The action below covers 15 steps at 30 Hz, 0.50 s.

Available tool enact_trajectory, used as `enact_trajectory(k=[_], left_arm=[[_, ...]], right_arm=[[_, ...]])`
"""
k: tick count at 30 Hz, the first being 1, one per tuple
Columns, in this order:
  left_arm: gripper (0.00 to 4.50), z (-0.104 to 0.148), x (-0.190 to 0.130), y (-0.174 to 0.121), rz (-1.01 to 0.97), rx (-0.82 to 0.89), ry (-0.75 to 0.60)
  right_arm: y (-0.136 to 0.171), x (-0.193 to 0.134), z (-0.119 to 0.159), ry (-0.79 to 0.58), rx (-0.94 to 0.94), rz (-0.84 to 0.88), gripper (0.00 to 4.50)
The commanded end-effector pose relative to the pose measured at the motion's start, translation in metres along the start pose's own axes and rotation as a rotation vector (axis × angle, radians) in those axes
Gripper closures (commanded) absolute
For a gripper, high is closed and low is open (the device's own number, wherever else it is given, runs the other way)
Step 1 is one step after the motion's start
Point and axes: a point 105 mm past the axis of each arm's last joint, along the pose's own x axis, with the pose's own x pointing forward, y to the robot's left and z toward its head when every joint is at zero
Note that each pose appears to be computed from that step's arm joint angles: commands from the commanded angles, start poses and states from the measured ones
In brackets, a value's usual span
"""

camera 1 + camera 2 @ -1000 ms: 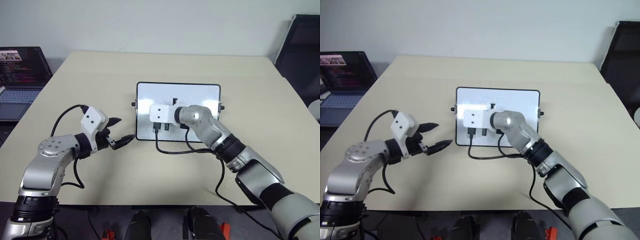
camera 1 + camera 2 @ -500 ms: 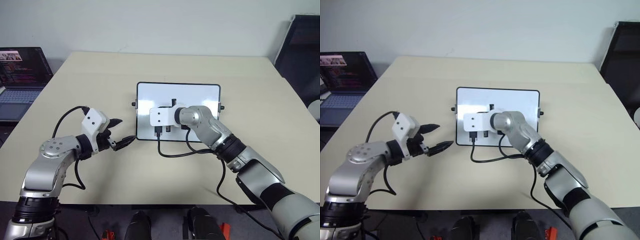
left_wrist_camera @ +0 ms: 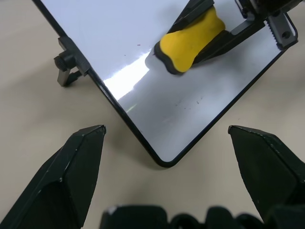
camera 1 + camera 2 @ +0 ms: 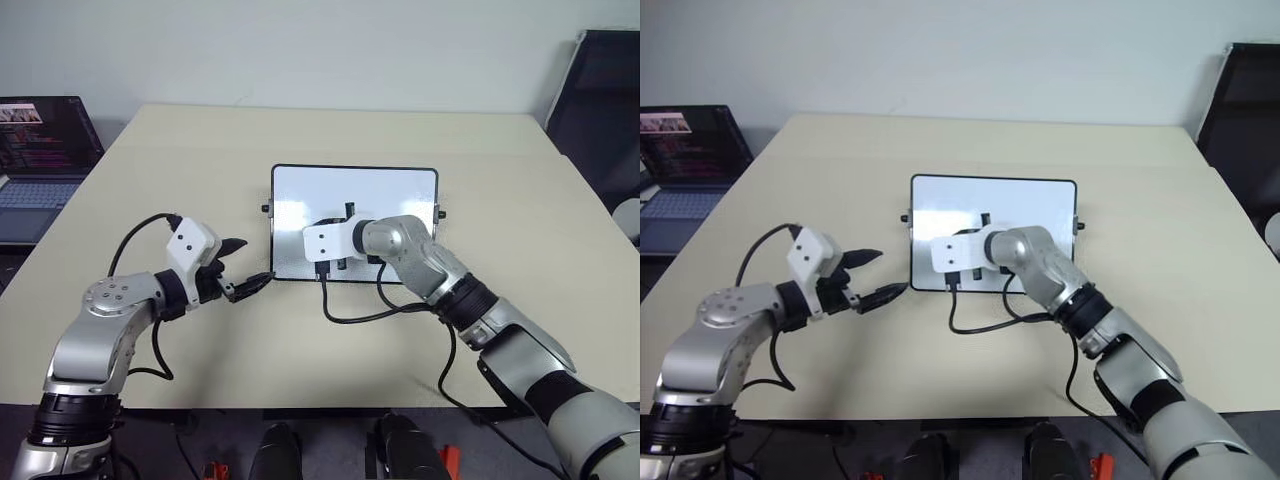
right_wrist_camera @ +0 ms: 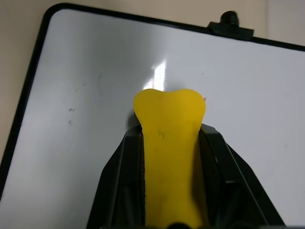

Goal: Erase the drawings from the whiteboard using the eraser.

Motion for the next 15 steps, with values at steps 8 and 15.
enact_trajectory(k=[8, 15], left_arm=[[0.0, 0.008, 0.001, -0.002, -0.007, 0.031, -0.031], [0.0, 0.007, 0.0, -0.002, -0.007, 0.029, -0.033]], right_arm=[[-0.003, 0.014, -0.005, 0.014, 0.007, -0.03, 3.39], [0.009, -0.004, -0.036, 0.082, 0.1, 0.048, 3.39]])
